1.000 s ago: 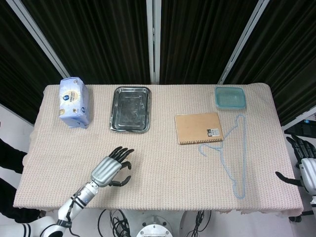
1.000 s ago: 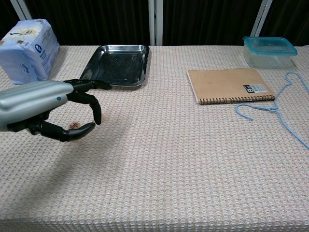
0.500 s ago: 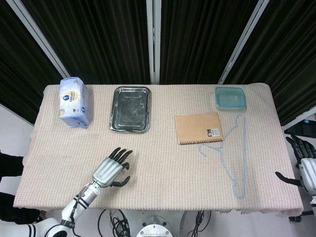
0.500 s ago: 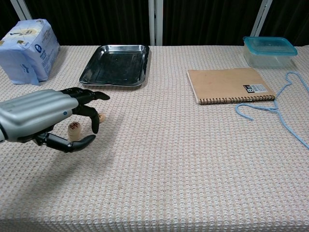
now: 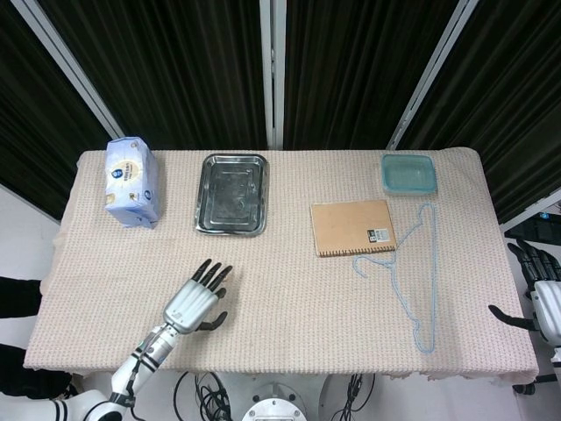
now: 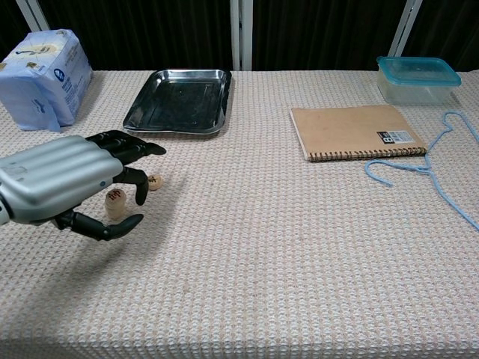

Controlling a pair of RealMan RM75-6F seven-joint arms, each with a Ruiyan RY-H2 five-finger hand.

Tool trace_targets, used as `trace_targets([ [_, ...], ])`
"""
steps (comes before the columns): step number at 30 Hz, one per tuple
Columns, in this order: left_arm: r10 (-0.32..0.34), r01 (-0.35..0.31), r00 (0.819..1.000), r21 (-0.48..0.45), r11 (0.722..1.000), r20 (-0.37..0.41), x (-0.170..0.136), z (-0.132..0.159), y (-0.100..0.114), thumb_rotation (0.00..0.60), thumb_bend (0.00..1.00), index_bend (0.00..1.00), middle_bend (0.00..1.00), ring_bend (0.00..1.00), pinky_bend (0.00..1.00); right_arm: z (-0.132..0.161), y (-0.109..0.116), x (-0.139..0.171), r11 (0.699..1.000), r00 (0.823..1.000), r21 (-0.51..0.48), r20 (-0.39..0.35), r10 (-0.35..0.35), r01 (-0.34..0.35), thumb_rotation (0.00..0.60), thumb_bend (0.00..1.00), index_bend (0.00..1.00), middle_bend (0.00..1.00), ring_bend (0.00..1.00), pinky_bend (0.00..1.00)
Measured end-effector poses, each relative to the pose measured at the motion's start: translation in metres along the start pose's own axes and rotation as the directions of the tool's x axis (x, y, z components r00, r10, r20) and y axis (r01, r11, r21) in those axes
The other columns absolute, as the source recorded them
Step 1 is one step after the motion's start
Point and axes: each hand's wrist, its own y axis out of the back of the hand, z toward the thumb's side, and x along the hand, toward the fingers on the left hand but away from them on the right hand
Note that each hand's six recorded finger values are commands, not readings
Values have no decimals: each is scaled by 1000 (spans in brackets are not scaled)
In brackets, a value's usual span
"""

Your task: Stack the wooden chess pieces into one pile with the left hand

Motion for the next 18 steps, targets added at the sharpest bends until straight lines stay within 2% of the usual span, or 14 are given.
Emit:
trace_targets([
  [18,-23,23,1000,-20,1000,-7,-1,0,-11,256,404,412,0,0,0,1,-1,0,1000,1000,2,-1,1,-1,600,75,0,0,0,0],
])
